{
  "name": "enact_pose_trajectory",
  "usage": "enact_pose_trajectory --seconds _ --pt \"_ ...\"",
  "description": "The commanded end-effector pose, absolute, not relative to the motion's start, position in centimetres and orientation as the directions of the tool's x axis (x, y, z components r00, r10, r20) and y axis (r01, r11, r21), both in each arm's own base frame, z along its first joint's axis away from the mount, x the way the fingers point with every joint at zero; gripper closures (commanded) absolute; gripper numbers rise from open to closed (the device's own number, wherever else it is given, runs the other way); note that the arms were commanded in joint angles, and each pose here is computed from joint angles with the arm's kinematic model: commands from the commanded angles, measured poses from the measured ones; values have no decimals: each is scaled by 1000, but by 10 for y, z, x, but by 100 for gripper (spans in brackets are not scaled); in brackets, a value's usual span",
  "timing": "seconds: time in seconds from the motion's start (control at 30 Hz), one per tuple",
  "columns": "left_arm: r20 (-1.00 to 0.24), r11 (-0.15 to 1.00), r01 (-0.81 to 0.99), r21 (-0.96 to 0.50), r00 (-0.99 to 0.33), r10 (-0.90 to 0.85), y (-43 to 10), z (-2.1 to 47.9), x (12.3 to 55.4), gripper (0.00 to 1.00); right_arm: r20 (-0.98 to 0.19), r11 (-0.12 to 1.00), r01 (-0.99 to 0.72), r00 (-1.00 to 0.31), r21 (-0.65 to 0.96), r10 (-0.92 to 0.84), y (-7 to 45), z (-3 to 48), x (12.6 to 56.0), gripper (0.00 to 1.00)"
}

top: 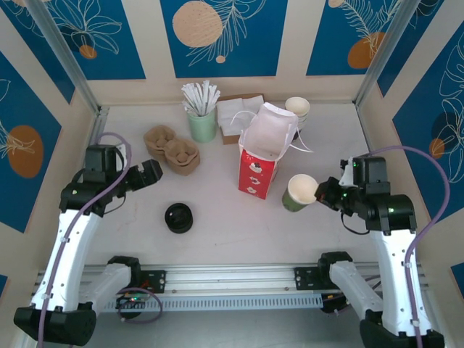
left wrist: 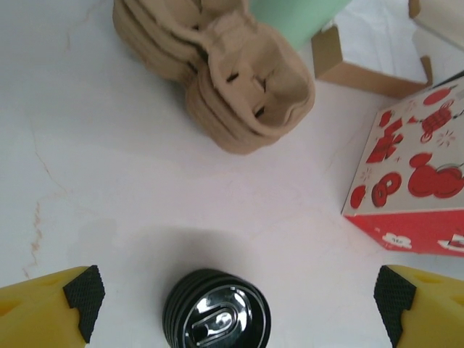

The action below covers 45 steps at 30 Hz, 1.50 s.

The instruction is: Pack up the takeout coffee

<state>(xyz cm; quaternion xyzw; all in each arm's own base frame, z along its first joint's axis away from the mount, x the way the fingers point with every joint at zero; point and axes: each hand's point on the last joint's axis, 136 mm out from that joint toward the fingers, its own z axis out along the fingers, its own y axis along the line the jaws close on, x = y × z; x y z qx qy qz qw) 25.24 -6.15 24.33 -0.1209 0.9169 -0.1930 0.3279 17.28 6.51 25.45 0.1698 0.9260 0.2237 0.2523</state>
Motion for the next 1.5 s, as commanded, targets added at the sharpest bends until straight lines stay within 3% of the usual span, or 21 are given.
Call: enact_pose_trajectory --seconds 0.0,0.23,0.5,0.87,1.07,1.47 --pt "-487 876 -107 -471 -796 -359 -70 231 240 5 -382 825 169 -824 539 419 84 251 168 100" --pt "-427 876 -129 -464 -834 -349 -78 210 231 6 -394 849 107 -851 517 347 118 233 165 100" --pt "-312 912 -229 -341 -887 -340 -84 171 214 13 -490 896 -39 -847 441 204 182 229 164 100" --pt "-269 933 -227 -279 -914 -303 -96 133 204 21 -522 890 -178 -849 420 77 267 215 179 100" --pt "-254 943 -188 -273 -932 -259 -101 117 204 32 -512 910 -189 -859 370 29 286 197 191 100" --pt "-265 964 -73 -257 -954 -143 -108 107 205 36 -476 932 -178 -880 316 -7 305 157 209 100"
